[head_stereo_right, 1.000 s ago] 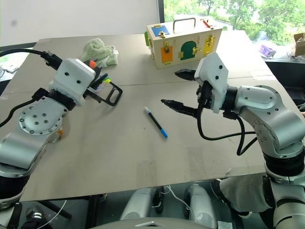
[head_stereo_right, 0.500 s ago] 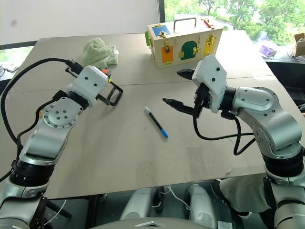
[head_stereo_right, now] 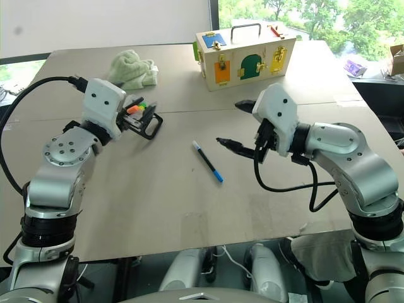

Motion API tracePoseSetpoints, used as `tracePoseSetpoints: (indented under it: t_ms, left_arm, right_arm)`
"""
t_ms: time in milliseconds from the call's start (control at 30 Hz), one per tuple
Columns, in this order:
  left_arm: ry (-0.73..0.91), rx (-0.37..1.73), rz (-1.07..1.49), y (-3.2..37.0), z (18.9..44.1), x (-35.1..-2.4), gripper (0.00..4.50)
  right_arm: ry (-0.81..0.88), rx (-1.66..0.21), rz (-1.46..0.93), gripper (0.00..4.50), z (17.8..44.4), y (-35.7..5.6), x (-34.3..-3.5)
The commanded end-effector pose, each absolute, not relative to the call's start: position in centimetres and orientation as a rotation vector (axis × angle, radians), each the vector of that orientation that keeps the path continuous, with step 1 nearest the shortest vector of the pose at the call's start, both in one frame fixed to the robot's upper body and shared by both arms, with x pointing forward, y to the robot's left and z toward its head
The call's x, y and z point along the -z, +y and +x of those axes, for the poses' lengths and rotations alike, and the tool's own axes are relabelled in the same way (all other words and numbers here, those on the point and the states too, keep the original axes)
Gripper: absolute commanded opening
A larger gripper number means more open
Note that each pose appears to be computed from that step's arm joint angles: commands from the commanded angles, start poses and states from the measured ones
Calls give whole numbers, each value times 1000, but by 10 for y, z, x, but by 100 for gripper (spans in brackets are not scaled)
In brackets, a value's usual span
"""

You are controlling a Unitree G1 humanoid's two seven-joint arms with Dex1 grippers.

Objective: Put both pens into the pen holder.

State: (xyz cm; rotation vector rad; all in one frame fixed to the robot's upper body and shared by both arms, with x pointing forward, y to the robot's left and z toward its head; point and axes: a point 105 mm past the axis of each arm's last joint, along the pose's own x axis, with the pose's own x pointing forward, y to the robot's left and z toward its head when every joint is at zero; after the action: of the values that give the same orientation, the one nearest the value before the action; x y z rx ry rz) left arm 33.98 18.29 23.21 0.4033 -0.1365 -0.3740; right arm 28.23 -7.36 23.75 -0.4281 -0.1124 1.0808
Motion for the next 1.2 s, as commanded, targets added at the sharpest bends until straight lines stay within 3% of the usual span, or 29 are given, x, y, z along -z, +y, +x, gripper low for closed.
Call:
tracePoseSetpoints:
  t_ms: [33, 200, 467, 567, 867, 1133, 1200]
  left_arm:
    - [65, 452, 243, 159, 328, -222, 444]
    - [453, 455, 130, 136, 336, -200, 444]
    - [796, 372, -93, 101, 369, -159, 444]
    - [885, 384, -122, 79, 369, -153, 444]
    - [1198, 318, -98, 32, 358, -131, 444]
    - [1293, 209, 26, 32, 351, -112, 444]
    - [1301, 176, 62, 38, 349, -104, 391]
  right_arm:
    - [-117, -1059, -443, 450, 277, -81, -239]
    - [-63, -1022, -475, 450, 271, -99, -227]
    - [49, -1005, -518, 450, 247, -129, -211]
    - [122, -1018, -560, 450, 236, -145, -202]
    - [172, -929, -617, 450, 235, -173, -199]
    - [158, -898, -630, 450, 231, -173, -203]
    - [151, -887, -629, 450, 230, -173, -205]
